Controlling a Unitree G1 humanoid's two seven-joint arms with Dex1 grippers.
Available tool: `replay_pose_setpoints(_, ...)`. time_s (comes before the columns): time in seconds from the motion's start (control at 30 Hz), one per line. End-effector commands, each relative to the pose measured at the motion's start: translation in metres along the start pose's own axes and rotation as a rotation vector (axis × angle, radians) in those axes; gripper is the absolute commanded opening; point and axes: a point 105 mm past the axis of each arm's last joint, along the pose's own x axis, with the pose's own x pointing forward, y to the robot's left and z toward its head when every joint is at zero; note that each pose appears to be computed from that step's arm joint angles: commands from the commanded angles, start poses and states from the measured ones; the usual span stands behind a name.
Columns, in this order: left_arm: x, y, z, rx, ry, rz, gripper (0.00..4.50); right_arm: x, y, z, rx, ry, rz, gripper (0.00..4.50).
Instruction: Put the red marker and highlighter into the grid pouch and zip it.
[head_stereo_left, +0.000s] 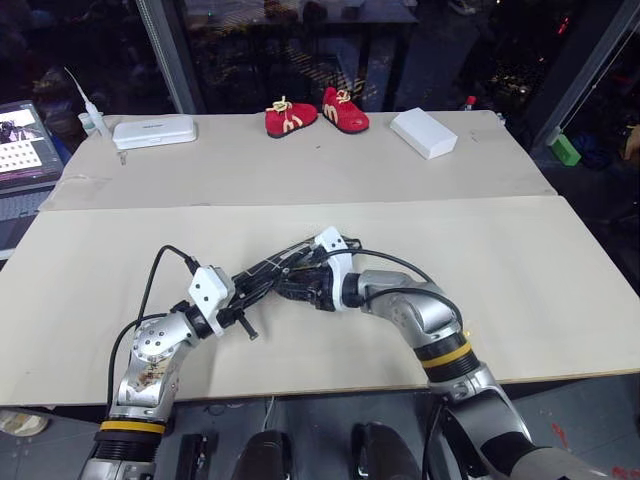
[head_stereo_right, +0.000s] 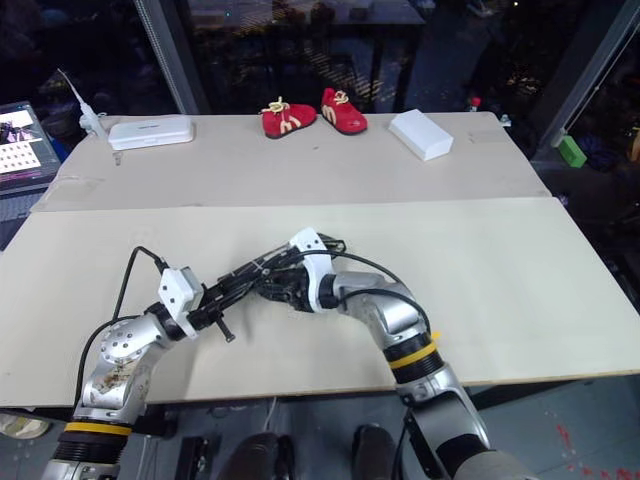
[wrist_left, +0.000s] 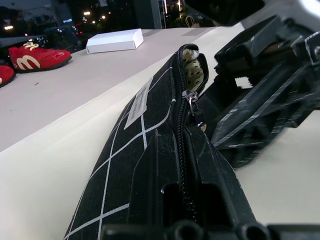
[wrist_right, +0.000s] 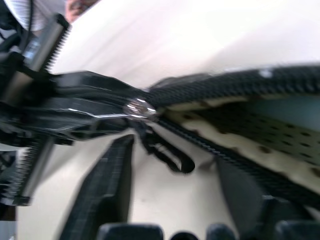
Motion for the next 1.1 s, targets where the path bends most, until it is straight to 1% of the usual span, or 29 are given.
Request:
replay_pose_setpoints(0.03,0.001,0.002,0.009,0.030,-0.036,0.008,0.00,-0.002,-0.001,0.019,-0.045,-0.061,-0.004,0.92)
replay_pose_setpoints(0.07,0.001,0.001,0.009,0.030,-0.036,0.008,0.00,-0.002,-0.001,0.020,-0.046,-0.062,-0.003,0.61)
replay_pose_setpoints(0.1,0.001,0.001,0.009,0.029,-0.036,0.008,0.00,-0.003,-0.002,0.020,-0.045,-0.063,-0.003,0.14)
replay_pose_setpoints(0.13,0.001,0.001,0.009,0.029,-0.036,0.008,0.00,-0.003,-0.002,0.020,-0.047,-0.060,0.000,0.01)
replay_pose_setpoints(0.27,0.001,-0.001,0.009,0.027,-0.037,0.010,0.00,-0.008,-0.001,0.018,-0.060,-0.056,0.015,0.01)
replay_pose_setpoints(0.37,0.002,-0.001,0.008,0.027,-0.038,0.014,0.00,-0.019,-0.006,0.020,-0.067,-0.064,0.007,0.01)
replay_pose_setpoints(0.5,-0.001,0.000,0.008,0.027,-0.037,0.023,0.00,-0.057,-0.035,0.023,-0.086,-0.071,-0.102,0.01)
replay_pose_setpoints(0.6,-0.003,0.000,0.007,0.027,-0.032,0.029,0.00,-0.100,-0.075,0.023,-0.112,-0.040,-0.262,0.01)
replay_pose_setpoints(0.67,-0.004,0.000,0.007,0.026,-0.031,0.030,0.00,-0.121,-0.092,0.025,-0.123,-0.033,-0.335,0.01)
replay_pose_setpoints(0.8,-0.004,0.000,0.006,0.024,-0.030,0.028,0.00,-0.148,-0.112,0.031,-0.138,-0.033,-0.413,0.01)
replay_pose_setpoints(0.87,-0.003,0.000,0.006,0.022,-0.030,0.026,0.00,-0.151,-0.114,0.031,-0.137,-0.030,-0.408,0.01)
replay_pose_setpoints(0.97,-0.002,0.000,0.007,0.023,-0.032,0.022,0.00,-0.140,-0.102,0.027,-0.124,-0.044,-0.336,0.01)
replay_pose_setpoints(1.1,-0.001,0.000,0.007,0.024,-0.034,0.020,0.00,-0.131,-0.094,0.020,-0.110,-0.033,-0.291,1.13)
